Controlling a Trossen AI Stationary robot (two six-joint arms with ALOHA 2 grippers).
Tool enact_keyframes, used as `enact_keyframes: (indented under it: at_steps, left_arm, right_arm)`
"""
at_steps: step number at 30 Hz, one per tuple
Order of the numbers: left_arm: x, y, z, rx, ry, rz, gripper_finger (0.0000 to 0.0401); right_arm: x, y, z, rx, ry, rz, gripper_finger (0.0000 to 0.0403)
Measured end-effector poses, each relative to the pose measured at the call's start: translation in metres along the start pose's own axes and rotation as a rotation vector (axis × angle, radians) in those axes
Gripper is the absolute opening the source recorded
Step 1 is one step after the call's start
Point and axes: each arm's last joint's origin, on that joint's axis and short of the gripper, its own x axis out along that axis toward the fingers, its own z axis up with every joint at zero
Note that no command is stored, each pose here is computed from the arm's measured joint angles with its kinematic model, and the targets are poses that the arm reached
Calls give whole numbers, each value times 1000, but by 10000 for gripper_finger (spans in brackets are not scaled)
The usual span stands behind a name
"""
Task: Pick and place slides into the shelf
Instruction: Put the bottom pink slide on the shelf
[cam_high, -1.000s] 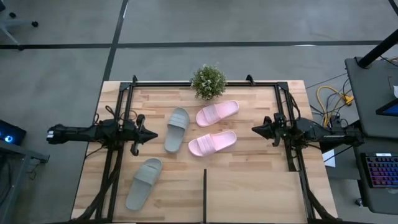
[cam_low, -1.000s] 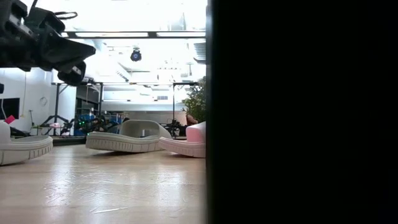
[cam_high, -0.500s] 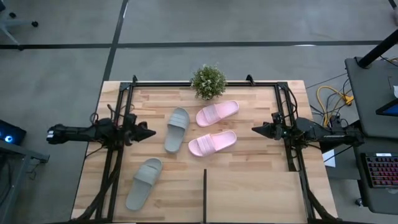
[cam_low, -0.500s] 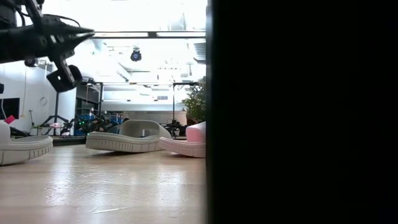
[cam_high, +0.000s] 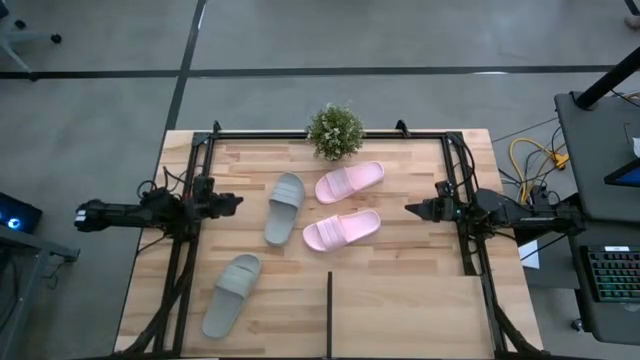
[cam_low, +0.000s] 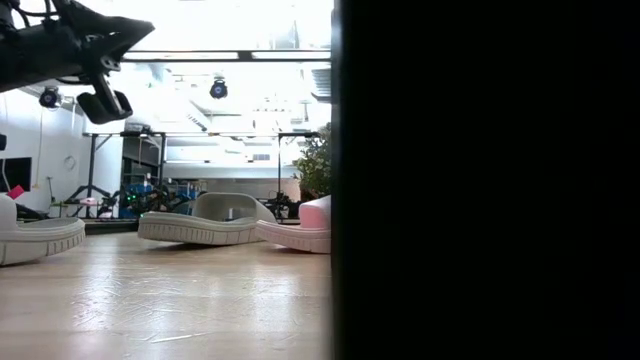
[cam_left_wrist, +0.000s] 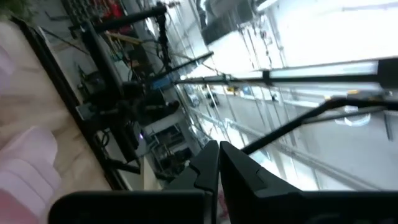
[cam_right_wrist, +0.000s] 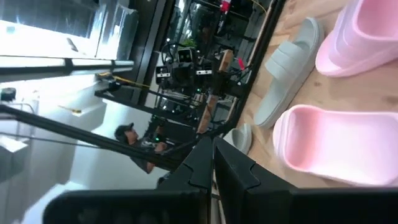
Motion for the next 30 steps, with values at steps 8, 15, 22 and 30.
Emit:
enact_keyframes:
  at_steps: [8, 15, 22, 30]
  left_arm:
    - [2, 5, -1, 8, -33, 61, 0]
    - [6, 11, -3, -65, -24, 126, 0]
    - [10, 19, -7, -130, 3, 194, 0]
    - [16, 21, -10, -187, 26, 257, 0]
  right_arm:
    - [0, 3, 1, 74, -10, 33, 9]
    - [0, 5, 2, 86, -15, 53, 9]
    - [3, 4, 1, 102, -8, 38, 9]
    - [13, 10, 0, 108, 68, 5, 9]
